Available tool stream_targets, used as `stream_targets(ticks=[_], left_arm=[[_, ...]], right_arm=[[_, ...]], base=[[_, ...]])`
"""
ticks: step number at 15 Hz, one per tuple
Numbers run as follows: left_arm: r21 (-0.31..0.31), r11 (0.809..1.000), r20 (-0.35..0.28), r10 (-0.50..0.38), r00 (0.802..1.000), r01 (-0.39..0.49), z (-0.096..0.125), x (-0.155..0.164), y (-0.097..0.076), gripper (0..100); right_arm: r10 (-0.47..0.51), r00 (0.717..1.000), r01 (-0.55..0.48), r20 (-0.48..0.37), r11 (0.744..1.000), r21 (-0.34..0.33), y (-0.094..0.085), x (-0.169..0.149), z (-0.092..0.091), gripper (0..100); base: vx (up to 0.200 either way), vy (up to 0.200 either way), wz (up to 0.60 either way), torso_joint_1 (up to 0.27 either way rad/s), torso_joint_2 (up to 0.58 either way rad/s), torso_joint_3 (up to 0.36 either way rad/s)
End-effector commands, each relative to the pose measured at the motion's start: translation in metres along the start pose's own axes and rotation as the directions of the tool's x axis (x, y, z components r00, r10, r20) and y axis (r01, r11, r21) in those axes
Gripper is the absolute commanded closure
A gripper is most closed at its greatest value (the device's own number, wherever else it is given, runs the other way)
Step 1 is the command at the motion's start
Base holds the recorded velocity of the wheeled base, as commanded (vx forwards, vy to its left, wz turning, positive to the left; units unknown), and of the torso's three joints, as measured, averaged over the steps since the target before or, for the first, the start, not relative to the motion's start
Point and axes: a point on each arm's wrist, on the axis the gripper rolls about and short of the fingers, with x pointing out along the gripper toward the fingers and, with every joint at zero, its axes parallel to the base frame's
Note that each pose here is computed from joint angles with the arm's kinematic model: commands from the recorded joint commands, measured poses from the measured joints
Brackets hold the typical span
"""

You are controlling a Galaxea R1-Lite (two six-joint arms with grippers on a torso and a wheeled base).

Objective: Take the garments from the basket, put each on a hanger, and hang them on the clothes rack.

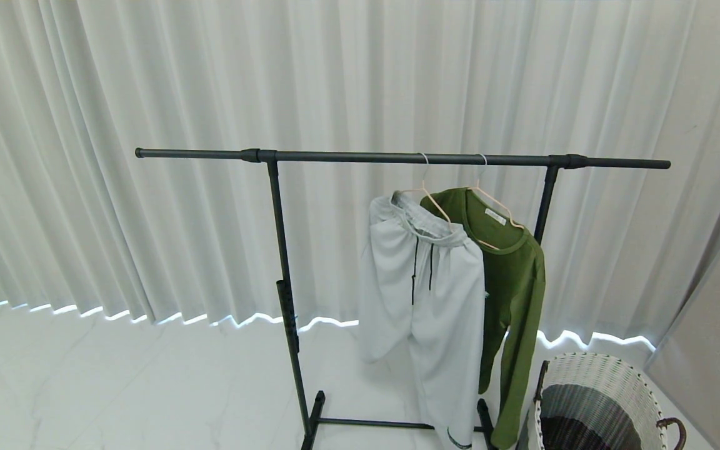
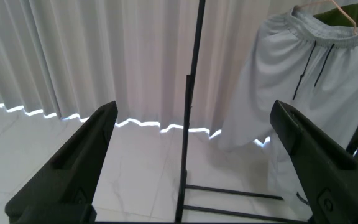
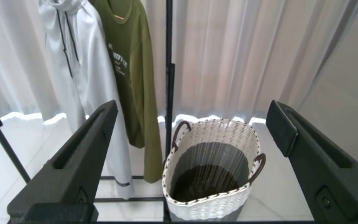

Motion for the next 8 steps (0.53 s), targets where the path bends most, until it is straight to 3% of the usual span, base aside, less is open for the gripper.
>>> stream_targets(ticks=[1, 8], left_arm=[[0.000, 1.000, 0.001, 0.000, 1.000, 0.000, 0.0001, 0.0000, 0.0000, 0], [0.000, 1.000, 0.001, 0.000, 1.000, 0.000, 0.0001, 0.0000, 0.0000, 0]], right_arm=[[0.000, 1.000, 0.000, 0.000, 1.000, 0.000, 0.0000, 0.0000, 0.0000, 0], [-0.002, 1.000, 0.002, -0.001, 1.000, 0.000, 0.0000, 0.0001, 0.0001, 0]], base=[[0.000, 0.000, 0.00, 0.000, 0.00, 0.000], [0.000, 0.000, 0.00, 0.000, 0.00, 0.000]])
